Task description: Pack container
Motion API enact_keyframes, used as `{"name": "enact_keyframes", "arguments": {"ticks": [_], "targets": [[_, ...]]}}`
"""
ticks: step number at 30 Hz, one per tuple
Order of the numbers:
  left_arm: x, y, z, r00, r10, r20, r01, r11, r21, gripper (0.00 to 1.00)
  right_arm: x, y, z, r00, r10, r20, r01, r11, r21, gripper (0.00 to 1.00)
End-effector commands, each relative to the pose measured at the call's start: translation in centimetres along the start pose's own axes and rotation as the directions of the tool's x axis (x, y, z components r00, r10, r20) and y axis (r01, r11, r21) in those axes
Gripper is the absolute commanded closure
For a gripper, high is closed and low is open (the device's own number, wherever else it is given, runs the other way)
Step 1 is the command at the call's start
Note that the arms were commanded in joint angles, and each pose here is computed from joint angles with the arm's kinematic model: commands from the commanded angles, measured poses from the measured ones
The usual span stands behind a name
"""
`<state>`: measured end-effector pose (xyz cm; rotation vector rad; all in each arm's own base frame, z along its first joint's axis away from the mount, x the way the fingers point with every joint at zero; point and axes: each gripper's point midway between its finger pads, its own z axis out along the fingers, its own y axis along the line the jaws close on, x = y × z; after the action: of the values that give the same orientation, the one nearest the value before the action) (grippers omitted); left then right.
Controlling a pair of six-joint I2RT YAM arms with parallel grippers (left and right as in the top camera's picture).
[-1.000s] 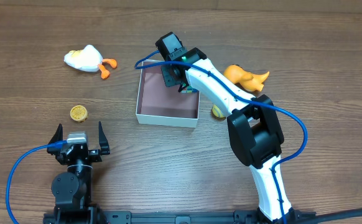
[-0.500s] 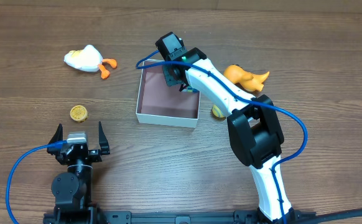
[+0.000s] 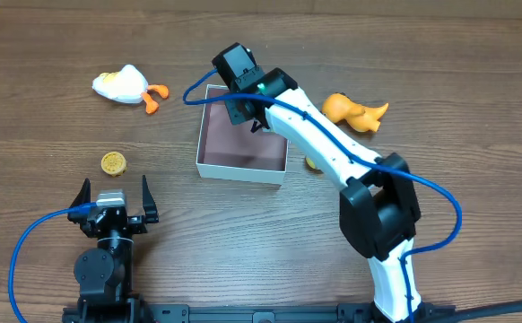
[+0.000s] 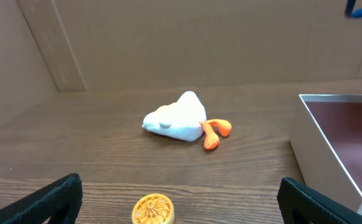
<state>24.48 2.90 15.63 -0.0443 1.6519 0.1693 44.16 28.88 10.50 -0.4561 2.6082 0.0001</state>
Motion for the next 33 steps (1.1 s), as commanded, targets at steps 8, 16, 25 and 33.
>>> {"name": "enact_keyframes", "arguments": {"ticks": [8, 16, 25, 33], "targets": [[0.0, 0.4, 0.0, 1.0, -0.016, 0.004, 0.016, 1.0, -0.019, 0.0, -3.3, -6.4, -8.8, 0.987, 0.089, 0.132, -0.098, 0.993, 0.068, 0.18], [0.0, 0.4, 0.0, 1.0, -0.016, 0.004, 0.016, 1.0, -0.019, 0.0, -1.3, -14.0, -11.4, 0.974, 0.215, 0.076, -0.223, 0.965, 0.137, 0.2], [0.0, 0.4, 0.0, 1.0, -0.016, 0.004, 0.016, 1.0, -0.019, 0.0, 1.6, -18.4, -10.5, 0.91, 0.413, -0.035, -0.406, 0.904, 0.132, 0.44], [0.0, 0.4, 0.0, 1.0, -0.016, 0.004, 0.016, 1.0, -0.019, 0.0, 4.2, -19.2, -9.2, 0.868, 0.478, -0.133, -0.466, 0.878, 0.11, 0.48]]}}
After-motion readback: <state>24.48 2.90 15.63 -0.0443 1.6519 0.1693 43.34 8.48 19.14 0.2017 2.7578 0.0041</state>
